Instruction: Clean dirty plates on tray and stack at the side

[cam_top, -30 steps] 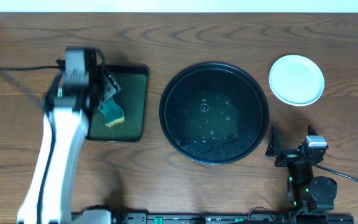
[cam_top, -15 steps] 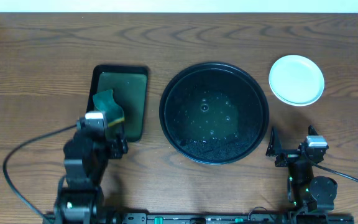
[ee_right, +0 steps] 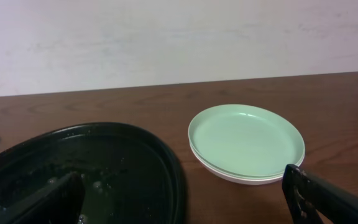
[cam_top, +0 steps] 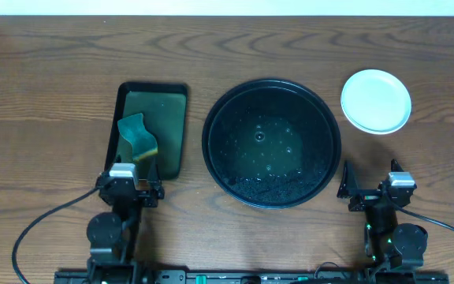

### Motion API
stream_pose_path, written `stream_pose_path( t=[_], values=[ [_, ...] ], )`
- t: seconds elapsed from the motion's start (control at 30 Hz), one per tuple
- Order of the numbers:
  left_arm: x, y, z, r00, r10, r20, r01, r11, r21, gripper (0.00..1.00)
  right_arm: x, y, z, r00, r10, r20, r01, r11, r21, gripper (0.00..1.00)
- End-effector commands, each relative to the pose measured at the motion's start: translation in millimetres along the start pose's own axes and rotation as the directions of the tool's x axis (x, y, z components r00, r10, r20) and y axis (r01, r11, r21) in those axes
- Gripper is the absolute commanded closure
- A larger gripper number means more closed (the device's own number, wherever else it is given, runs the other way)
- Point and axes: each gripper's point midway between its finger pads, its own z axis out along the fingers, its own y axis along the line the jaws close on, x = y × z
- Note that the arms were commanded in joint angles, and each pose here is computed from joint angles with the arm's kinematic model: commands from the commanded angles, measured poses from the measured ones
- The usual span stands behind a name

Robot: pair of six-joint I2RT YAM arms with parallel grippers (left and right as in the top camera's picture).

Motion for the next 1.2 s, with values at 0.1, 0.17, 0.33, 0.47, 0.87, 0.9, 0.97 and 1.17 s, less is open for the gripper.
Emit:
stream_pose_path(
  t=[0.1,0.17,0.33,0.47,0.87,0.9,0.97,1.17],
  values=[
    [2.6,-1.1,-0.4,0.996,0.014,0.085,-0.015,1.000,0.010,0.21,0.4,2.0,-0.3,1.000,-0.017,0.001,0.017,1.000,-0.006,0.01],
    [-1.8,-1.4,-1.9,0.994,0.015,0.104,-0.016,1.000,0.010,0.21,0.4,2.0,-0.3,1.000,-0.017,0.001,0.017,1.000,-0.006,0.01],
    [-16.7,-2.4,-7.4,0.985,0.018,0.171,-0.020,1.000,0.012,0.21,0.4,2.0,-0.3,1.000,-0.017,0.001,0.017,1.000,-0.006,0.01],
    [-15.3,-2.3,-7.2,0.986,0.018,0.165,-0.020,1.000,0.012,0.21,0.4,2.0,-0.3,1.000,-0.017,0.001,0.017,1.000,-0.006,0.01],
    [27.2,0.5,-3.8,0.999,0.044,-0.008,-0.044,0.999,0.003,0.21,0.4,2.0,-0.3,1.000,-0.017,0.001,0.017,1.000,-0.006,0.01],
    [27.2,0.5,-3.8,0.999,0.044,-0.008,-0.044,0.999,0.003,0.21,0.4,2.0,-0.3,1.000,-0.017,0.001,0.017,1.000,-0.006,0.01],
    [27.2,0.5,-3.8,0.999,0.044,-0.008,-0.044,0.999,0.003,0.21,0.4,2.0,-0.3,1.000,-0.017,0.001,0.017,1.000,-0.006,0.01],
    [27.1,0.5,-3.7,0.999,0.044,-0.008,-0.044,0.999,0.003,0.21,0.4,2.0,-0.3,1.000,-0.017,0.001,0.017,1.000,-0.006,0.01]
  ],
)
